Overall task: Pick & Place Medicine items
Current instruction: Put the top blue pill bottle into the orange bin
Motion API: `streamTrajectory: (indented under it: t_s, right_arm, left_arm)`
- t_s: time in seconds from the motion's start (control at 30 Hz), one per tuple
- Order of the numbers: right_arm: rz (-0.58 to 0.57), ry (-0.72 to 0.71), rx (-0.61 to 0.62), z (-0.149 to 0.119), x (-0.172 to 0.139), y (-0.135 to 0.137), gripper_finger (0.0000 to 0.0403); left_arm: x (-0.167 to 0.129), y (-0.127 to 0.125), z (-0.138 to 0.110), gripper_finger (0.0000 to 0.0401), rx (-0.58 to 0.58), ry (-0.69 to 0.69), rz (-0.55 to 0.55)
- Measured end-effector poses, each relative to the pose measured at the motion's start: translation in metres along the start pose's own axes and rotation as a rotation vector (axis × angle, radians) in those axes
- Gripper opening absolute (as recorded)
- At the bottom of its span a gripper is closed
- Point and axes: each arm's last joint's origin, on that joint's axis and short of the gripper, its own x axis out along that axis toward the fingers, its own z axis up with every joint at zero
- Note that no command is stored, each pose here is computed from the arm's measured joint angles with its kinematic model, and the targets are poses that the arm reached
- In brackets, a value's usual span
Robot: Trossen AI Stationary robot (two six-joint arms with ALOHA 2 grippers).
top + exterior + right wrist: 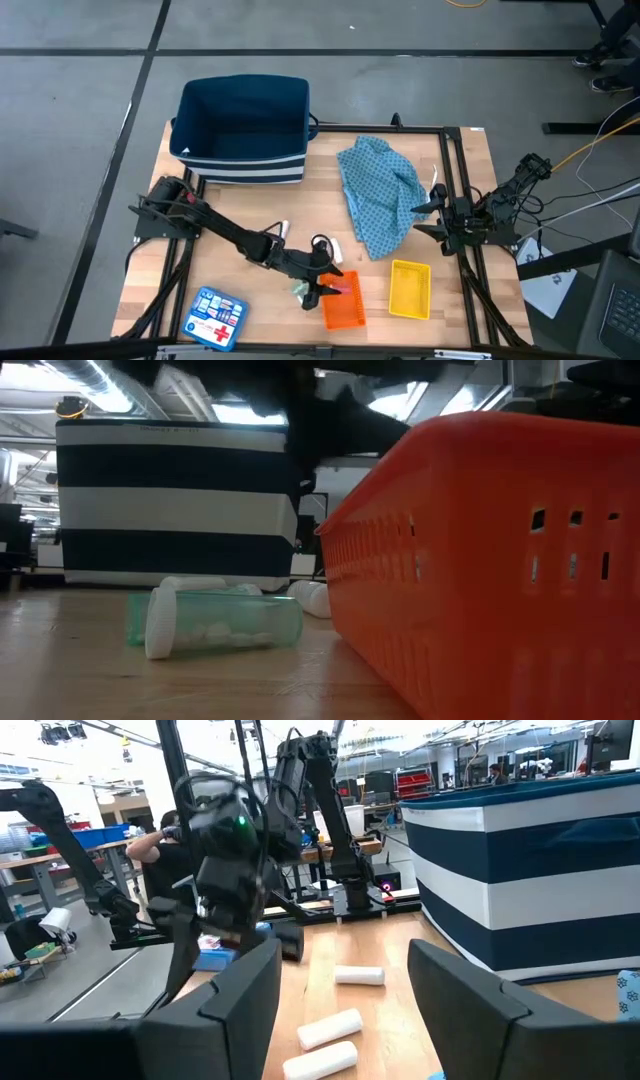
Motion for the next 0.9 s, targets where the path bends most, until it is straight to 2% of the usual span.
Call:
streamTrajectory:
  t_s: [0.17,0.33,0.47,0.63,0.9]
  right_arm:
    - [0.001,0.003,-0.002,0.0,0.0,0.0,0.022]
    - [0.003,0.004,-0.002,0.0,0.0,0.0,0.022]
    - [0.002,0.006,-0.004,-0.001,0.0,0.0,0.022]
    - [0.002,0.009,-0.006,-0.001,0.0,0.0,0.022]
    - [0.001,0.008,-0.006,-0.001,0.0,0.0,0.022]
  left_arm:
    - [-0.031,-0.006,0.006,0.0236,-0.031,0.083,0.219]
    - [-0.056,-0.016,-0.007,0.0225,-0.123,0.19,0.369]
    - [-0.062,-0.026,-0.023,0.0224,-0.211,0.241,0.426]
    - [-0.053,-0.032,-0.041,0.0224,-0.289,0.26,0.453]
    - [-0.033,-0.021,-0.068,0.0224,-0.345,0.343,0.506]
